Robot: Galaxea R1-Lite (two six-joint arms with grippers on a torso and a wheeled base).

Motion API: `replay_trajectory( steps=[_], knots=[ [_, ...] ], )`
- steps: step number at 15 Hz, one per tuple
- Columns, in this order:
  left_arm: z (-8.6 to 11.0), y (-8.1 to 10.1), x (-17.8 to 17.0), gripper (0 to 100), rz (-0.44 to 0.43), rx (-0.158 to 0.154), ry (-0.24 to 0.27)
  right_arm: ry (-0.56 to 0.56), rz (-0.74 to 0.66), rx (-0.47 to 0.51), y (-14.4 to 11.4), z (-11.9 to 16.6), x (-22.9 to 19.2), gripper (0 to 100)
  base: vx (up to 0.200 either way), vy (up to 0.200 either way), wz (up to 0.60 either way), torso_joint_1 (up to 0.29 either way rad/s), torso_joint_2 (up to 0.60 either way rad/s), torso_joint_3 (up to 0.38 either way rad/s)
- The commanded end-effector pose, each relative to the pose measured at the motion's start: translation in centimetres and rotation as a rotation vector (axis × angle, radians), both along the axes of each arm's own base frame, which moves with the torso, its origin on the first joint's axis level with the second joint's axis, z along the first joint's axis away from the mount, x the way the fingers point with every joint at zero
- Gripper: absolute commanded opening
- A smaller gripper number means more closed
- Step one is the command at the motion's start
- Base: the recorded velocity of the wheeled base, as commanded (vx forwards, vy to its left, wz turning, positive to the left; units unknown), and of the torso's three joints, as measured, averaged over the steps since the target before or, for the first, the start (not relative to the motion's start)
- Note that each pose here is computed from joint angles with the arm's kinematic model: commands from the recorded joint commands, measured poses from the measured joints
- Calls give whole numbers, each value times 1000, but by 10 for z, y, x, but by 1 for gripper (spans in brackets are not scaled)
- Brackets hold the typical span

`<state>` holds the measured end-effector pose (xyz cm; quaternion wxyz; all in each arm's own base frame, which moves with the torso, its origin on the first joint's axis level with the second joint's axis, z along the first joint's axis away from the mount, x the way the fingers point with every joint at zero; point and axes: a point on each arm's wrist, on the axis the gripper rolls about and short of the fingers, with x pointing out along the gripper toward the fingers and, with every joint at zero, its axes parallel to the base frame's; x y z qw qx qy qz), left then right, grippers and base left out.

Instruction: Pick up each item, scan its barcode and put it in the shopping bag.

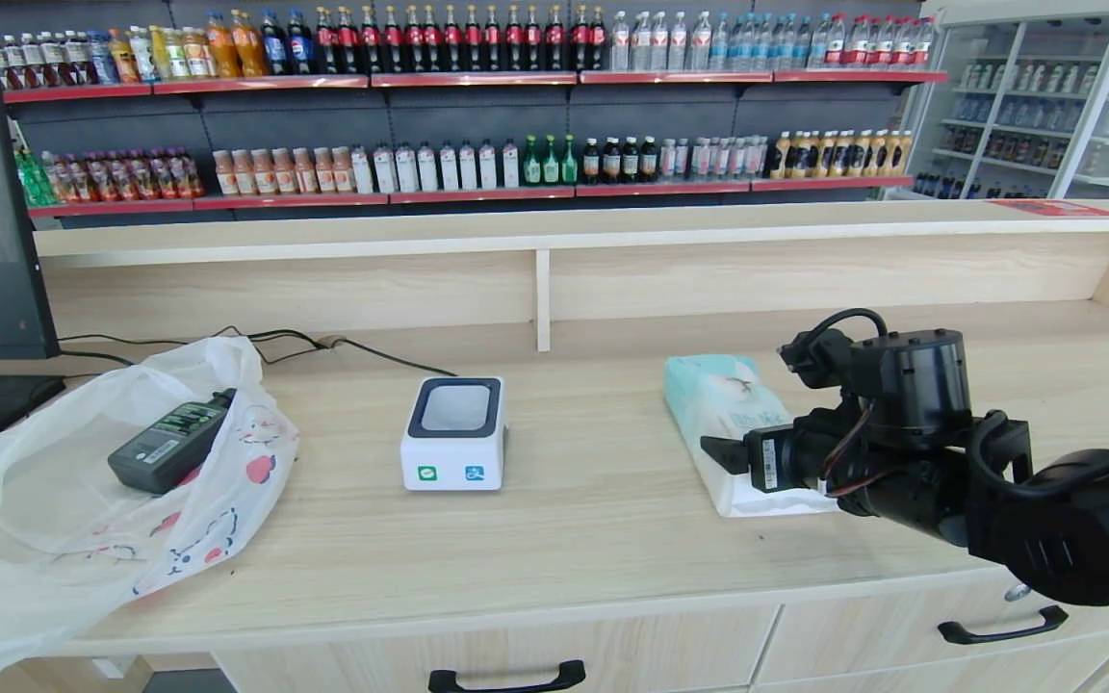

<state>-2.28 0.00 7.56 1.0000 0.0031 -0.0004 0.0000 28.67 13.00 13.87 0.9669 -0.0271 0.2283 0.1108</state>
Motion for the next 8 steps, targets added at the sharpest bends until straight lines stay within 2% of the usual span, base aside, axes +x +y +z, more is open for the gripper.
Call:
replay_trajectory(
  steps=[1,3,4,8],
  knots=[
    [0,0,0,100,0,0,-1,5,0,-2,0,-2,-1,100,0,0,0,0,0,0],
    [0,0,0,100,0,0,-1,10,0,-3,0,-3,-2,100,0,0,0,0,0,0],
    [0,0,0,100,0,0,-1,8,0,-1,0,-2,-2,0,0,0,0,0,0,0],
    [0,0,0,100,0,0,-1,29,-22,-20,-4,-9,-7,0,0,0,0,0,0,0]
  ],
)
